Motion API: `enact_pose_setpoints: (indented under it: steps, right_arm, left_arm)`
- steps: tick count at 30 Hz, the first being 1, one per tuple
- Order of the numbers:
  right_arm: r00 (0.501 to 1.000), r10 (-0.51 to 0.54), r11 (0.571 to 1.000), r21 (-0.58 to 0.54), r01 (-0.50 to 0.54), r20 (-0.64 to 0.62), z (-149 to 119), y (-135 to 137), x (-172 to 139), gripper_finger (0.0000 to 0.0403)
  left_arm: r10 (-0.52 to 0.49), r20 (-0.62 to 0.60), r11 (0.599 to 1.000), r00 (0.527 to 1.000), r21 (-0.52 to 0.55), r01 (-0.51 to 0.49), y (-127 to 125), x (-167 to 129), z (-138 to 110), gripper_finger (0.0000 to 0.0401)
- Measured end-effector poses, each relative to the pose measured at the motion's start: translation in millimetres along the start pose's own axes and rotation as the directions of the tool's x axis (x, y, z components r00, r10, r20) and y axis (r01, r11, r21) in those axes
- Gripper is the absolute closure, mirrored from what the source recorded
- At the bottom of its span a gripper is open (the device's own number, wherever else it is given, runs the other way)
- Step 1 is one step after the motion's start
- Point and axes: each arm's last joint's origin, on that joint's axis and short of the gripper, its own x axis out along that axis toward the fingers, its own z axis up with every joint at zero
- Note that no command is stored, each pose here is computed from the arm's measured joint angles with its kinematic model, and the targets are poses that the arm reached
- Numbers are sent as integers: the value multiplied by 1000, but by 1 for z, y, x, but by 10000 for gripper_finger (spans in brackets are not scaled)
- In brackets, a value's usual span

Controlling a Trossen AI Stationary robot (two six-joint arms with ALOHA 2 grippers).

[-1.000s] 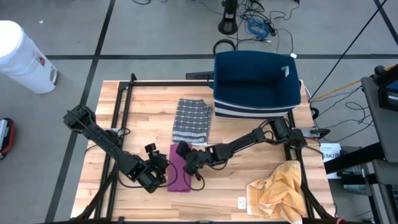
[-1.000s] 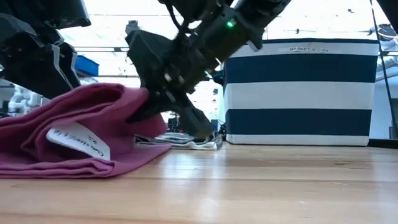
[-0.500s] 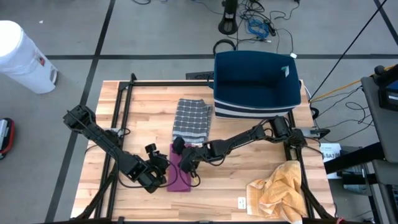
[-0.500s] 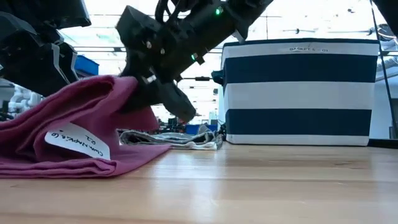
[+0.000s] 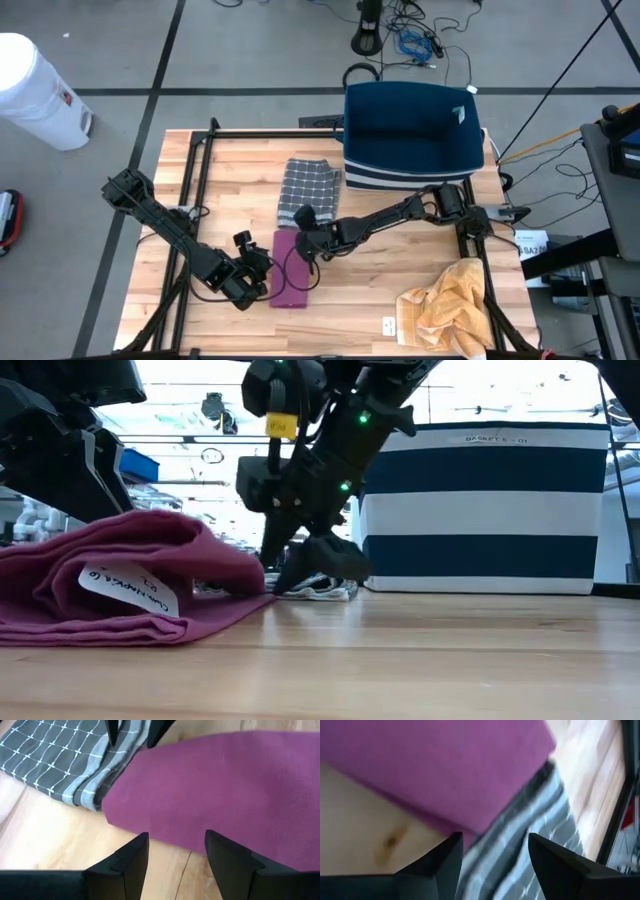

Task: Fold towel
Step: Fold the pink towel

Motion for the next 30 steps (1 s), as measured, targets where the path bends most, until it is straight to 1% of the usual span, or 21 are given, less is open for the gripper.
enact_pose_setpoints:
  steps: [2,6,8,9,11,14,16,17,20,22,25,30]
  right_arm:
    - [1000,3,1000,14,-3,-19,-2,-1,-3,196]
    - [1000,3,997,82,-1,-18,-4,-9,-18,203]
    - [999,44,993,110,-41,-25,-7,-9,-24,206]
    - [996,87,989,125,-84,-22,-9,-8,-26,206]
    - [978,208,966,156,-206,2,-11,-3,-30,206]
    - [919,387,902,173,-395,79,-9,9,-34,206]
    - [883,449,874,139,-465,137,0,20,-35,206]
    - [875,460,871,114,-478,151,5,27,-35,206]
    - [871,446,884,48,-464,205,19,40,-37,206]
    - [847,461,876,18,-482,263,27,46,-37,206]
    - [823,485,861,3,-509,296,30,50,-34,207]
    - [814,466,867,4,-498,347,34,48,-32,207]
  left_arm:
    - [0,0,1000,1000,0,0,0,0,0,199]
    - [-1,0,1000,1000,0,1,0,0,0,199]
    - [0,0,1000,1000,0,0,0,0,0,199]
    - [-2,1,1000,1000,-1,2,0,0,0,199]
    - [-3,0,1000,1000,1,3,0,0,0,199]
    - [-5,1,1000,1000,0,5,-1,0,0,199]
    - [-5,0,1000,1000,2,5,-1,0,0,199]
    - [-5,1,1000,1000,2,5,-1,0,0,199]
    - [-3,2,1000,1000,3,3,-1,0,0,199]
    - [-7,6,1000,1000,0,7,-1,0,0,199]
    - [-13,13,1000,1000,-8,13,-2,0,1,199]
    - [7,10,1000,1000,5,-7,0,0,0,199]
